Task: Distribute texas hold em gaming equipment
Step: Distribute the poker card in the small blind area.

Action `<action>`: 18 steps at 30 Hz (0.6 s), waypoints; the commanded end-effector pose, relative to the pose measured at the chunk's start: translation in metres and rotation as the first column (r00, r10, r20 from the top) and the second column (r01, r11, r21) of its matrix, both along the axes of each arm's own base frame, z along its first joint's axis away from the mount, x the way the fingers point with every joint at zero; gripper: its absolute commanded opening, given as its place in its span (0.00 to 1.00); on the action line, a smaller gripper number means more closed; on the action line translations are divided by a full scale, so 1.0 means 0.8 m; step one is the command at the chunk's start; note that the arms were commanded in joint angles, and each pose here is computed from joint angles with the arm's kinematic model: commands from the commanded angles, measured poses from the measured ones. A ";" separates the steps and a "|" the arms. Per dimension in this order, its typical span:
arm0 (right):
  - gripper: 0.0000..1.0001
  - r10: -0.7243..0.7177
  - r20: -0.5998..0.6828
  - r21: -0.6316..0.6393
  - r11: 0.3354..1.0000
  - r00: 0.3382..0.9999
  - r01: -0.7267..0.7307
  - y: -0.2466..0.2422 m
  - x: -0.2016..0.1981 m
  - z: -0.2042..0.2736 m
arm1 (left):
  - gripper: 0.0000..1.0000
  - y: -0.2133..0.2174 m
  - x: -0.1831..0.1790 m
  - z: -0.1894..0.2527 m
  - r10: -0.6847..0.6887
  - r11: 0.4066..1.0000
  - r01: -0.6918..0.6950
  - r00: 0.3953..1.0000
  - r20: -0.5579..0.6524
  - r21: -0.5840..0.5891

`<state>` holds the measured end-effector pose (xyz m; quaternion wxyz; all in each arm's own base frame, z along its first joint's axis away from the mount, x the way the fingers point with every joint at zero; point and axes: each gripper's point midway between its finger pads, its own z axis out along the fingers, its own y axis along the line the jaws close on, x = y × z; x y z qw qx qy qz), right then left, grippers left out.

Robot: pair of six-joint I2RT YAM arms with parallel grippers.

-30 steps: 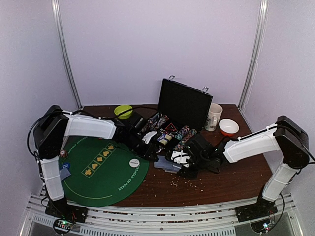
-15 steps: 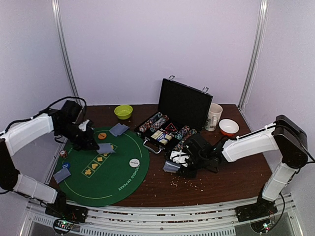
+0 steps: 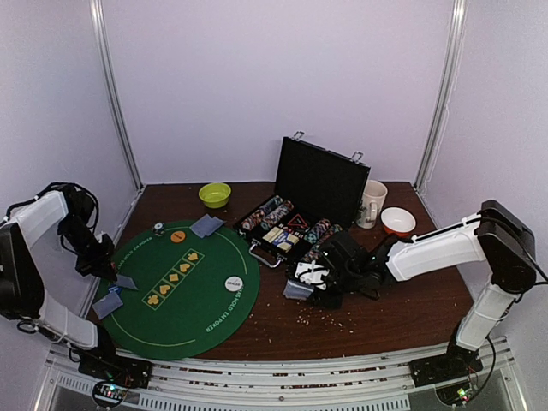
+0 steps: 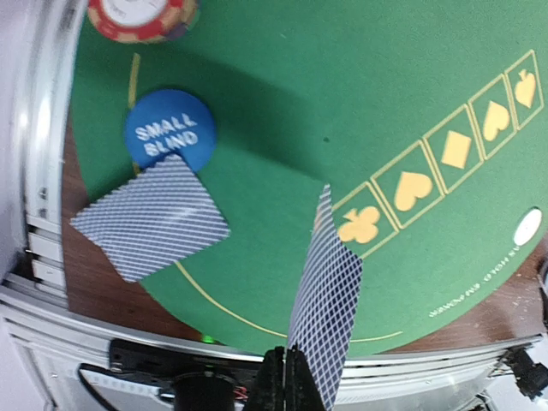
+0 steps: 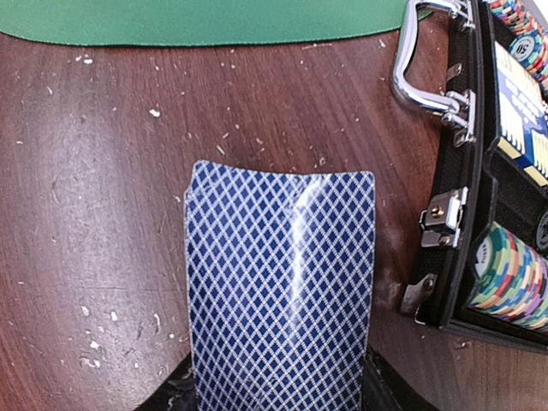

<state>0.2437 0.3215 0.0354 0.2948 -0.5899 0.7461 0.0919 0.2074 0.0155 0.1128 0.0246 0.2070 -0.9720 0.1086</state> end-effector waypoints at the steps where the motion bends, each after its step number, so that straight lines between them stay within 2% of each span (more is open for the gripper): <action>1: 0.54 0.011 0.050 0.054 0.998 0.999 -0.014 0.007 0.003 0.024 | 0.00 0.043 0.002 0.014 0.003 0.994 -0.003 1.000 0.000 0.109; 3: 0.54 0.011 0.051 0.053 0.998 0.999 -0.013 0.007 0.004 0.025 | 0.00 0.047 -0.003 0.007 0.021 0.995 -0.019 1.000 -0.019 0.099; 8: 0.54 0.006 0.055 0.046 0.999 0.998 -0.008 0.005 0.005 0.024 | 0.00 0.068 -0.002 0.007 0.057 0.986 -0.050 0.998 -0.040 0.158; 18: 0.54 0.004 0.061 0.033 0.999 0.998 -0.006 0.002 0.007 0.022 | 0.00 0.078 -0.011 -0.009 0.100 0.985 -0.084 0.990 -0.103 0.149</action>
